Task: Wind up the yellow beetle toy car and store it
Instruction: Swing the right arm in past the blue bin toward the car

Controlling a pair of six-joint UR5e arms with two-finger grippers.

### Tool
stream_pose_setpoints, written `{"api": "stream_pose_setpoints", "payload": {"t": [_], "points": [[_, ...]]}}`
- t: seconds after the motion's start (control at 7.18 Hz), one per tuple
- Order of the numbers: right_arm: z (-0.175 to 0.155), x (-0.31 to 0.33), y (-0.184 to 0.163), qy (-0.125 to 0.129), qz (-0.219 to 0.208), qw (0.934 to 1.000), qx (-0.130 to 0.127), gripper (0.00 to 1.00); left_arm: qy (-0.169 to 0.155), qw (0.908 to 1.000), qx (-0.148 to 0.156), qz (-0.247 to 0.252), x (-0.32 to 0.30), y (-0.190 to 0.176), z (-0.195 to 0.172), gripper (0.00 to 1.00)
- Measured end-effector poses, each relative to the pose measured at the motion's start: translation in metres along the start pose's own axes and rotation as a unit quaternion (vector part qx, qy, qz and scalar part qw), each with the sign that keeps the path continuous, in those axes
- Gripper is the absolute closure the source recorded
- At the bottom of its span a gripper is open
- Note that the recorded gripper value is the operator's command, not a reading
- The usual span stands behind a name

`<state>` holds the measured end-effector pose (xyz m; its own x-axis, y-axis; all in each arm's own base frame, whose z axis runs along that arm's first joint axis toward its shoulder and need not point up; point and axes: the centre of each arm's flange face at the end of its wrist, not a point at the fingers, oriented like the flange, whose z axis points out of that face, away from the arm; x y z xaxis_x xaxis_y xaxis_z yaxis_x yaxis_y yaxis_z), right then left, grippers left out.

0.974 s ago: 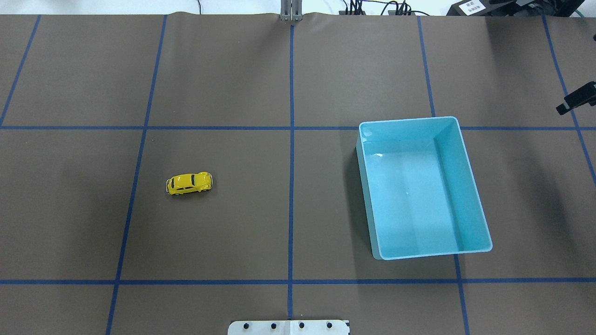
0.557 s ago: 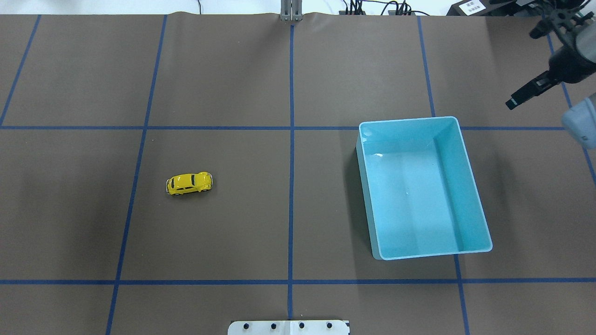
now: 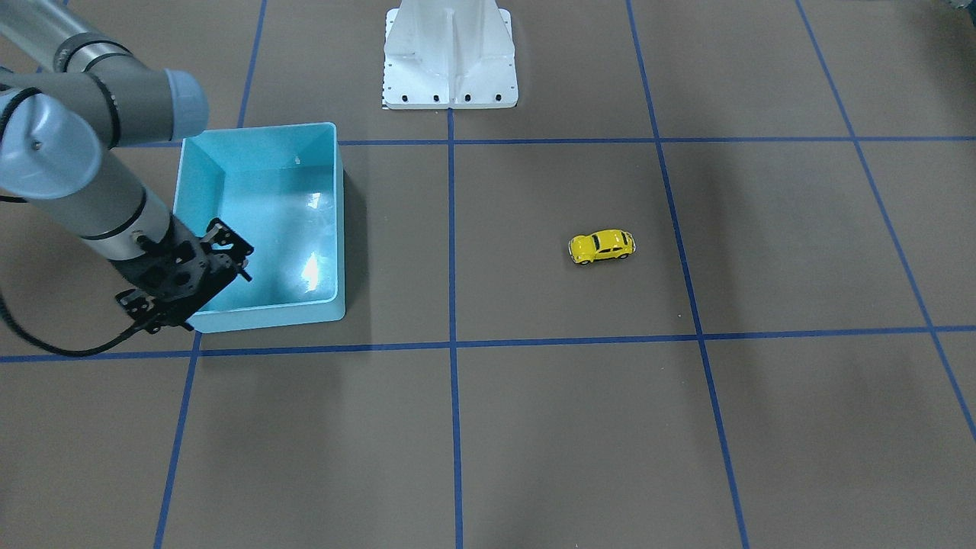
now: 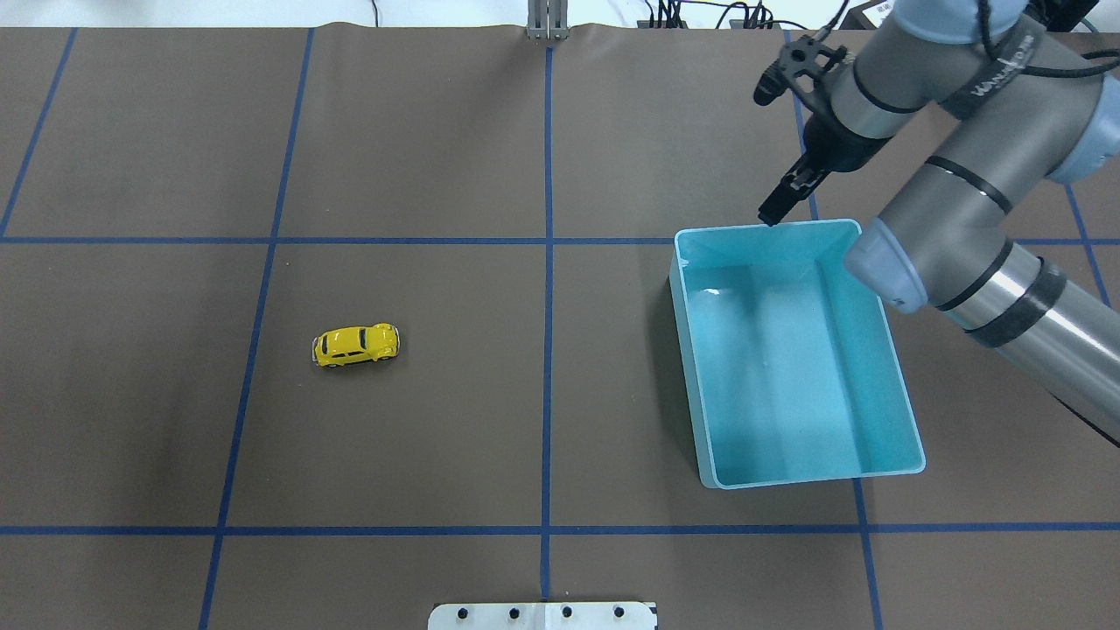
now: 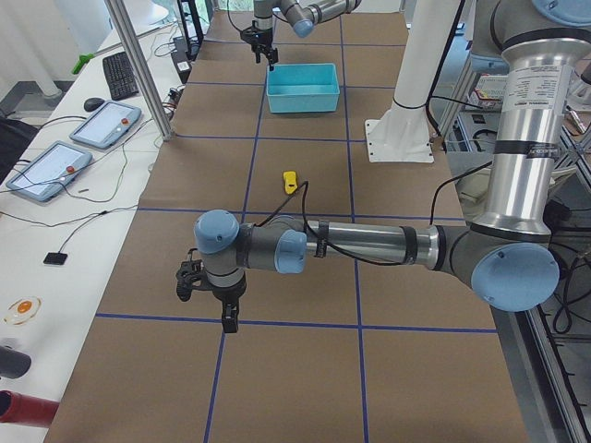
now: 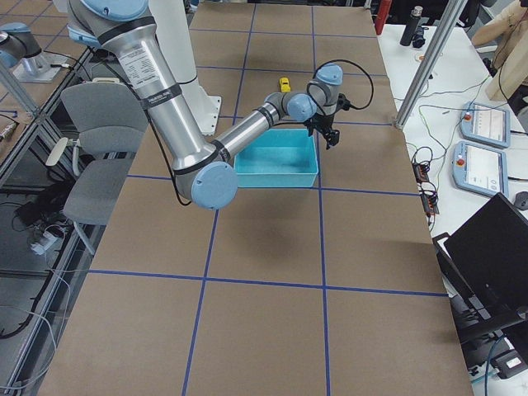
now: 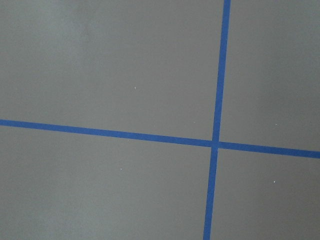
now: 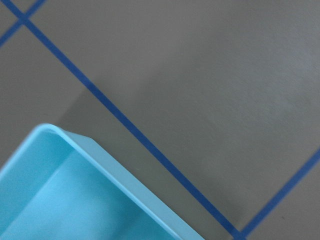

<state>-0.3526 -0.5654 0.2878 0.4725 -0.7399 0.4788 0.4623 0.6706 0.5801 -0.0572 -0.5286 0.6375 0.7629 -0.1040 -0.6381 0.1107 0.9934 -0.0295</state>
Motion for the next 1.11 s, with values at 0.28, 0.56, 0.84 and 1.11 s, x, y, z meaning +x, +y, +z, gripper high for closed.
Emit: {"api": "stream_pose_setpoints", "payload": {"t": [0.28,0.56,0.84,1.11], "points": [[-0.013,-0.087,-0.051,-0.021,-0.046,0.9987,0.006,0.0,0.009,0.9999,-0.005,-0.006,0.002,0.006,-0.001,0.0],[-0.008,-0.171,-0.076,-0.028,-0.092,0.9954,0.005,0.0,0.021,0.9991,-0.02,-0.032,-0.005,0.019,0.007,0.0],[0.037,-0.243,-0.066,-0.042,-0.148,0.9881,0.01,0.0,0.02,0.9978,-0.026,-0.057,-0.01,0.026,0.012,0.0],[0.059,-0.304,-0.064,-0.062,-0.18,0.9815,0.022,0.0,0.017,0.9974,-0.029,-0.064,-0.014,0.027,0.015,0.0]]}}
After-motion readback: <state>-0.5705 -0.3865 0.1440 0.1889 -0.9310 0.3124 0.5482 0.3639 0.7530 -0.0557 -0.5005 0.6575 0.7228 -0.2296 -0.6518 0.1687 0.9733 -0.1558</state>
